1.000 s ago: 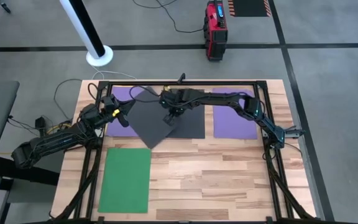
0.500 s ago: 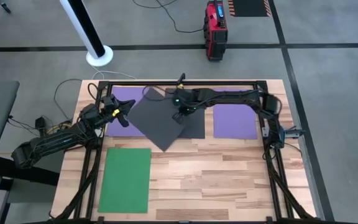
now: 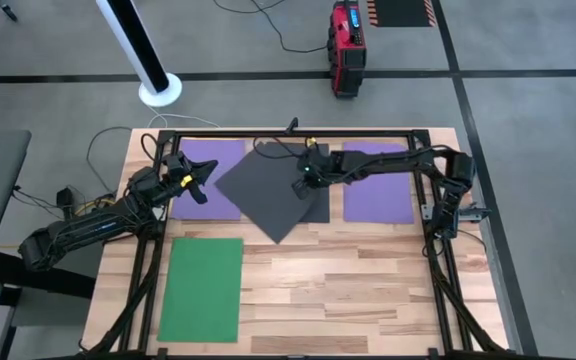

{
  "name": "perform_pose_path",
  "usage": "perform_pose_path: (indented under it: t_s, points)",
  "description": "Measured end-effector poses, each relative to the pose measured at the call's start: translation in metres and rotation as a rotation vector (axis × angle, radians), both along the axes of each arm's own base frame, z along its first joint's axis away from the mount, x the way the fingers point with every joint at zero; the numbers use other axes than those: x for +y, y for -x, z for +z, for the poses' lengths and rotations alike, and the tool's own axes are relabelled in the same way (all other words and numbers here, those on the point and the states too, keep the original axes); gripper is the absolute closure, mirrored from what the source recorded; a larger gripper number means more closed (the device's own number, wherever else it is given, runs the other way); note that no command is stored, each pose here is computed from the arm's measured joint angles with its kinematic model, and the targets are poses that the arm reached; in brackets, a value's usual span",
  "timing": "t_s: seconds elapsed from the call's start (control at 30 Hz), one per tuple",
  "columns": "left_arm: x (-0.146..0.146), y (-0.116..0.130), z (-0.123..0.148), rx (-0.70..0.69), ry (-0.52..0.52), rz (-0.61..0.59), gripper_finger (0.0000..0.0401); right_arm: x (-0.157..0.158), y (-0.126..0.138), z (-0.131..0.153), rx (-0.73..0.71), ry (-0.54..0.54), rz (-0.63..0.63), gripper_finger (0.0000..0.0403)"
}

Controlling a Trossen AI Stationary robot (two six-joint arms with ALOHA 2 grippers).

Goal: Organize paper
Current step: Stack the left black paper on the other black paper

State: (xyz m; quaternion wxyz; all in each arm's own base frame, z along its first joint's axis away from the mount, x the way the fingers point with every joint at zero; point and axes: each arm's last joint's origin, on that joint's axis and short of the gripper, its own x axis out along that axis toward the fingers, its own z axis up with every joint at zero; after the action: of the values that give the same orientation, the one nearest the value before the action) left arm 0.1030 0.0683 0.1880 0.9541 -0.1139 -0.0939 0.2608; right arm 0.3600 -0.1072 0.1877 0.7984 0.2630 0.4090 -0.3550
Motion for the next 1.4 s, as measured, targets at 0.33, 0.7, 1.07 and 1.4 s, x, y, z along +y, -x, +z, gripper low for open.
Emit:
perform_pose_path:
  t_s: [0.33,0.7,1.07,1.4]
  points:
    - [0.0,0.0,0.0,0.0,0.0,0.0,0.0401,0.008,0.006,-0.014,-0.017,0.0,-0.146,0.0403]
    - [0.0,0.0,0.0,0.0,0.0,0.0,0.0401,0.031,0.016,-0.034,0.011,-0.065,-0.236,0.0403]
    - [0.001,0.001,0.013,-0.037,-0.098,0.049,0.0401,0.054,0.019,-0.039,0.012,-0.091,-0.327,0.0403]
    - [0.002,0.002,0.024,-0.003,-0.175,0.116,0.0401,0.077,0.028,-0.028,0.025,-0.089,-0.409,0.0403]
